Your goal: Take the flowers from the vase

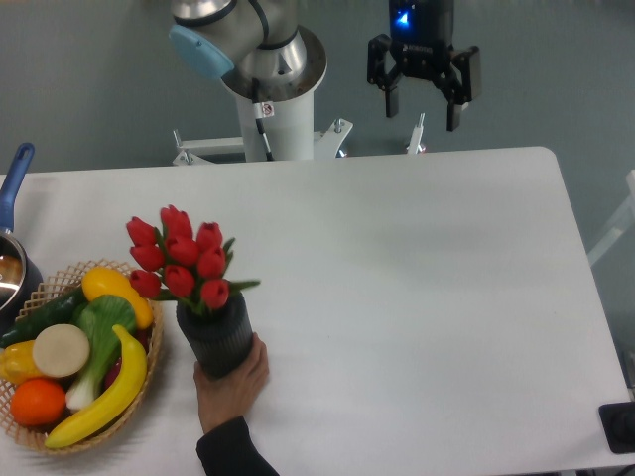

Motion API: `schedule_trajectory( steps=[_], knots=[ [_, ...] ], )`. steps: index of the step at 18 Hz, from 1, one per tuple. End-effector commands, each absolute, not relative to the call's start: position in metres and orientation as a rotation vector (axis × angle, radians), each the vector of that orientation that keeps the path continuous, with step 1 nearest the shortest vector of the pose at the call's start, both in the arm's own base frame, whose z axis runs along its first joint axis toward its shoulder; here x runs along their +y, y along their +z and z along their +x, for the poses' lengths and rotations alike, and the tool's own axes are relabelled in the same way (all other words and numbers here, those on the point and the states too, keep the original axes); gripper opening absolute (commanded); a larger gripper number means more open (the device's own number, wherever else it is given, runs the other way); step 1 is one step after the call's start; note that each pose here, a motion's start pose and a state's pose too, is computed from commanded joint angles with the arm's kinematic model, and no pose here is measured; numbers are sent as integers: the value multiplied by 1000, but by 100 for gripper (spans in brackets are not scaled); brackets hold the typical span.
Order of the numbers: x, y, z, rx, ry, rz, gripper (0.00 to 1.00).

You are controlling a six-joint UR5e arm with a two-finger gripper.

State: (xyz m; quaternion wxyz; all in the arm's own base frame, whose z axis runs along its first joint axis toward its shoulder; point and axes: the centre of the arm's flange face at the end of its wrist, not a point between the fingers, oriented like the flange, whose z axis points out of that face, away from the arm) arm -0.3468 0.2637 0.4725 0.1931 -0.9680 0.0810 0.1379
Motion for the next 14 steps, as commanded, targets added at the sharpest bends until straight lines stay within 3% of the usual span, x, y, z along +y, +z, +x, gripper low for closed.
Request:
schedule_trajectory(
  steps=[8, 14],
  knots=[
    [278, 449, -350, 261, 370, -2592, 100],
    [299, 427, -349, 283, 219, -2418, 100]
  ],
)
